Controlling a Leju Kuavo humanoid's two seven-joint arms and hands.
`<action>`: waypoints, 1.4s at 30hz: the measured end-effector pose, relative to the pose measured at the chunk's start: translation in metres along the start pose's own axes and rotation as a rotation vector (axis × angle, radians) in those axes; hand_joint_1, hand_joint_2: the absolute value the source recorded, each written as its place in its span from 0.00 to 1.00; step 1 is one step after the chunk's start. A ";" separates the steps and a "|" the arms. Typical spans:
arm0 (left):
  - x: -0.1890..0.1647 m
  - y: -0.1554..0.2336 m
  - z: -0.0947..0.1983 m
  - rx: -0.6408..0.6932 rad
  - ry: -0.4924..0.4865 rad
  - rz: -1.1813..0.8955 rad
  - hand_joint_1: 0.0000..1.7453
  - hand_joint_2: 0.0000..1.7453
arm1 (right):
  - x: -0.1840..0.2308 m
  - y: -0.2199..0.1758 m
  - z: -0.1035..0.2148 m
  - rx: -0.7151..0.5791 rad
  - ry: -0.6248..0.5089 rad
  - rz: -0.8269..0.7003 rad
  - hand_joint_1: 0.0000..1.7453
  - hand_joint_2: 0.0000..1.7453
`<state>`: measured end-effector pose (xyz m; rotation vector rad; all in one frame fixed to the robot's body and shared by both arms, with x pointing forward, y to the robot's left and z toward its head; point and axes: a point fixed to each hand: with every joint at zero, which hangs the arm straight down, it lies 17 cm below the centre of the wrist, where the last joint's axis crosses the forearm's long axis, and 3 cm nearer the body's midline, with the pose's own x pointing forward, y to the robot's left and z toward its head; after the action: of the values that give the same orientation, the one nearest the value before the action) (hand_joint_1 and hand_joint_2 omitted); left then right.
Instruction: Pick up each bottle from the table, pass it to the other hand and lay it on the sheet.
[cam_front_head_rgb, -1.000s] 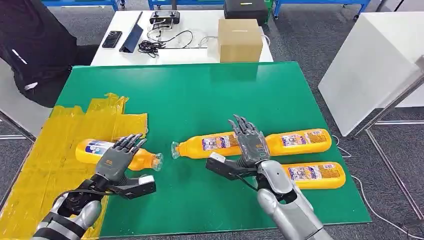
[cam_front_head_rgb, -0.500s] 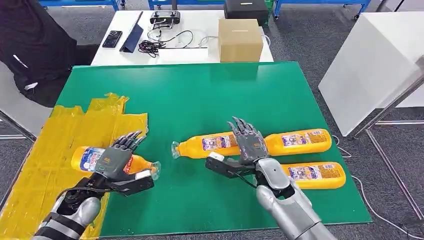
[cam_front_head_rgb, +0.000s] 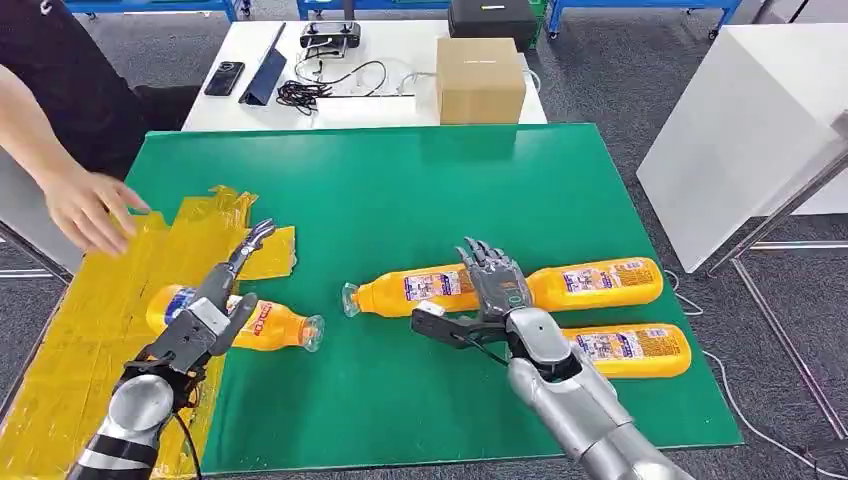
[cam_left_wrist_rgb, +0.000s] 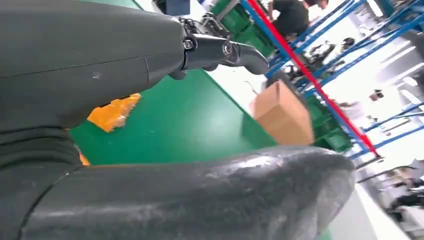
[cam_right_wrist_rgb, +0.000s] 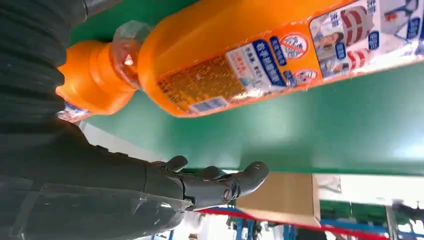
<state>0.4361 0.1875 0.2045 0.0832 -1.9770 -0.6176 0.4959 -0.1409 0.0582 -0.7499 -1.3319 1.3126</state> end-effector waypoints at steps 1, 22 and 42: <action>0.003 0.001 -0.001 0.004 -0.007 0.004 0.00 0.00 | 0.000 0.002 -0.003 0.011 0.003 0.005 0.00 1.00; 0.016 0.003 -0.008 0.040 -0.048 0.000 0.00 0.00 | 0.005 0.050 -0.024 0.193 -0.010 0.198 0.00 1.00; 0.001 0.015 -0.011 0.169 0.002 0.010 0.00 0.00 | 0.019 0.075 -0.018 0.155 -0.056 0.134 1.00 1.00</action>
<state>0.4480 0.1953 0.2163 0.1773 -2.0232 -0.4423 0.4906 -0.1040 -0.0113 -0.7093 -1.2239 1.5350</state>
